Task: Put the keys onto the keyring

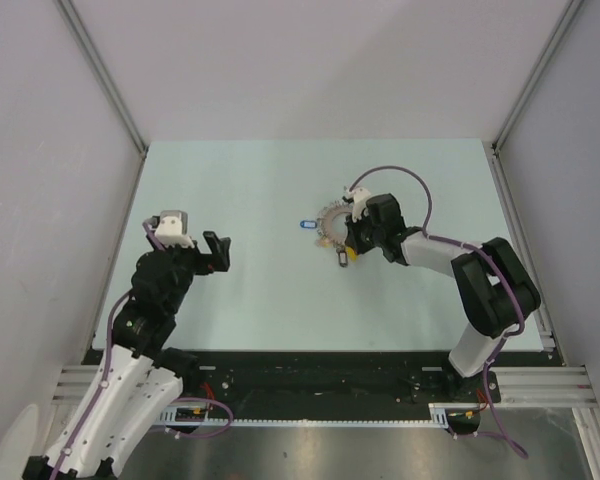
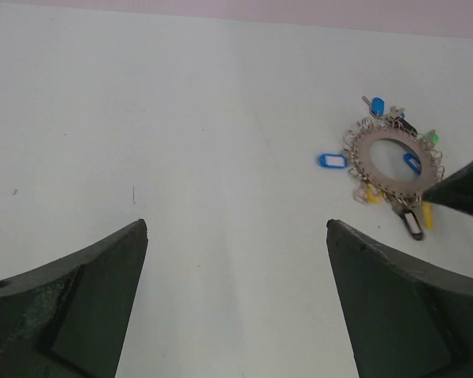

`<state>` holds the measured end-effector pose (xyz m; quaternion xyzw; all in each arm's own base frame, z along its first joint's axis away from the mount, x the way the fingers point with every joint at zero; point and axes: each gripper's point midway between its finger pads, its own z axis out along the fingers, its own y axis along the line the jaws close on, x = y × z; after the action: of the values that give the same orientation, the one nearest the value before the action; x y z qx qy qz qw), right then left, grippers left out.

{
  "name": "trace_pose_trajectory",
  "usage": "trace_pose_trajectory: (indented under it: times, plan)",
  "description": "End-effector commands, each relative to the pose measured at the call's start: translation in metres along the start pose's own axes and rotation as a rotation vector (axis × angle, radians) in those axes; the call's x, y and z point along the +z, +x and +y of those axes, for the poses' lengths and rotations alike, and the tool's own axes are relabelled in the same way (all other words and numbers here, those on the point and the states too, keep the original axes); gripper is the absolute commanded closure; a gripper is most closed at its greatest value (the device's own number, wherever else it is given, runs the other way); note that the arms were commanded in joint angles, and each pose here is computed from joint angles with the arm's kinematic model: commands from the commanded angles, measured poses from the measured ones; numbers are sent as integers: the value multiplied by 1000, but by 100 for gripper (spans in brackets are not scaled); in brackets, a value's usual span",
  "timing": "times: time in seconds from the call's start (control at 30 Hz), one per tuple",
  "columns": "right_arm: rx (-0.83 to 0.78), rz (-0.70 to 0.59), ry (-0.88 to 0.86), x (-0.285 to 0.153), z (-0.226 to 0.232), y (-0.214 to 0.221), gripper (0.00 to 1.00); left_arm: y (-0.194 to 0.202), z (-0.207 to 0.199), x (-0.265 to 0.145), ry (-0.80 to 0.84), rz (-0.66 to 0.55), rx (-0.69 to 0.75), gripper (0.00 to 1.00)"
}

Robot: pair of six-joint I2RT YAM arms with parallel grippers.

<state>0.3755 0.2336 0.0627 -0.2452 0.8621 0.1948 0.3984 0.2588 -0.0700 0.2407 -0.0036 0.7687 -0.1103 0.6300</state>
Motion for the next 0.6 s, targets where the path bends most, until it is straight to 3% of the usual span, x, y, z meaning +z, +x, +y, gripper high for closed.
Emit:
trace_pose_trajectory:
  times: [0.0,0.1,0.3,0.33,0.43,0.5,0.53,0.57]
  plan:
    - [78,-6,-24,-16,16,9,100,-3,16,-14,-76,-51,-48,0]
    - [122,7,-22,-25,20,24,96,-7,21,-24,-89,-99,-52,0]
    - [182,-36,15,-53,15,17,58,-10,30,-44,-101,-158,-34,0]
    - [187,-72,18,-64,15,7,48,-12,31,-47,-107,-167,-35,0]
    - [207,-158,57,-94,7,-15,33,-15,40,-58,-141,-203,-46,0]
    - [237,-181,123,-113,-7,-19,28,-19,43,-65,-154,-228,-53,0]
    - [245,-209,155,-124,-12,-24,15,-25,44,-71,-155,-257,-68,0]
    - [250,-282,215,-147,-20,-39,11,-27,45,-74,-159,-271,-83,0]
